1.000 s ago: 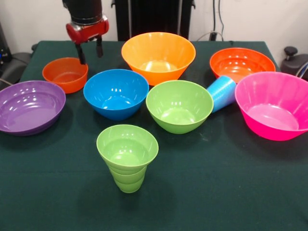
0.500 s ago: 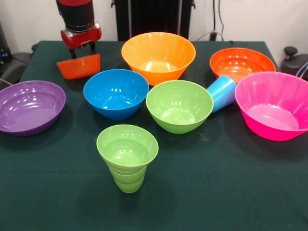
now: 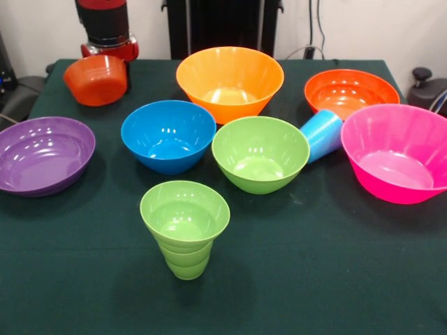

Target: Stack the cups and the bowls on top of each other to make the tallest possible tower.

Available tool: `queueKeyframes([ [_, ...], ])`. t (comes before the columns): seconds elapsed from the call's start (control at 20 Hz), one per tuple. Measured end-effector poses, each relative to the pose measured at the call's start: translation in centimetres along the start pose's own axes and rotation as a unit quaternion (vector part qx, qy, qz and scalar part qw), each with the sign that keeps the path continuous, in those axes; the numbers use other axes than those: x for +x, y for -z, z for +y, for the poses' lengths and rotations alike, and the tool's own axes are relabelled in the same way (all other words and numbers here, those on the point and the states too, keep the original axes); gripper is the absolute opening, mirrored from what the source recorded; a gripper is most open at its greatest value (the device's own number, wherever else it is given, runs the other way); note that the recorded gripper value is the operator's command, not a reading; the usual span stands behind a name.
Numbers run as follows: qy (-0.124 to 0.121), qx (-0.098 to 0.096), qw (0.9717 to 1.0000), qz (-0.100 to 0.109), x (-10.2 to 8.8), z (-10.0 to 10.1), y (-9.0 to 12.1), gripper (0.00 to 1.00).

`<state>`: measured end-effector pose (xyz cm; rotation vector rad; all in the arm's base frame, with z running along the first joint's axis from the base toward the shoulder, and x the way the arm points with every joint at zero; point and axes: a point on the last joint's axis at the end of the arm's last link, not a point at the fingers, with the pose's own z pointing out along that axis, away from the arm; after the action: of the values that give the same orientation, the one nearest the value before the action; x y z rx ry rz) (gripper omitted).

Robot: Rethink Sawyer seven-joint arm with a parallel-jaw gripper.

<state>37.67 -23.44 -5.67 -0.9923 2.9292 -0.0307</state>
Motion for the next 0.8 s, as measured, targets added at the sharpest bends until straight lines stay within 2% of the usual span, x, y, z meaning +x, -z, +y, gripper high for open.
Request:
queueKeyframes([
  [0.05,0.002,0.011,0.9999,-0.006,0.1,-0.3,0.1,0.0],
  [0.15,0.003,0.012,0.9999,-0.006,0.1,-0.4,0.2,0.0],
  [0.25,0.004,0.028,0.9996,-0.008,0.2,-1.1,0.9,0.0],
  [0.45,0.01,0.037,0.9993,0.003,0.4,-1.5,1.3,0.0],
  [0.8,0.025,0.045,0.9986,0.016,-1.4,-1.5,1.8,0.0],
])
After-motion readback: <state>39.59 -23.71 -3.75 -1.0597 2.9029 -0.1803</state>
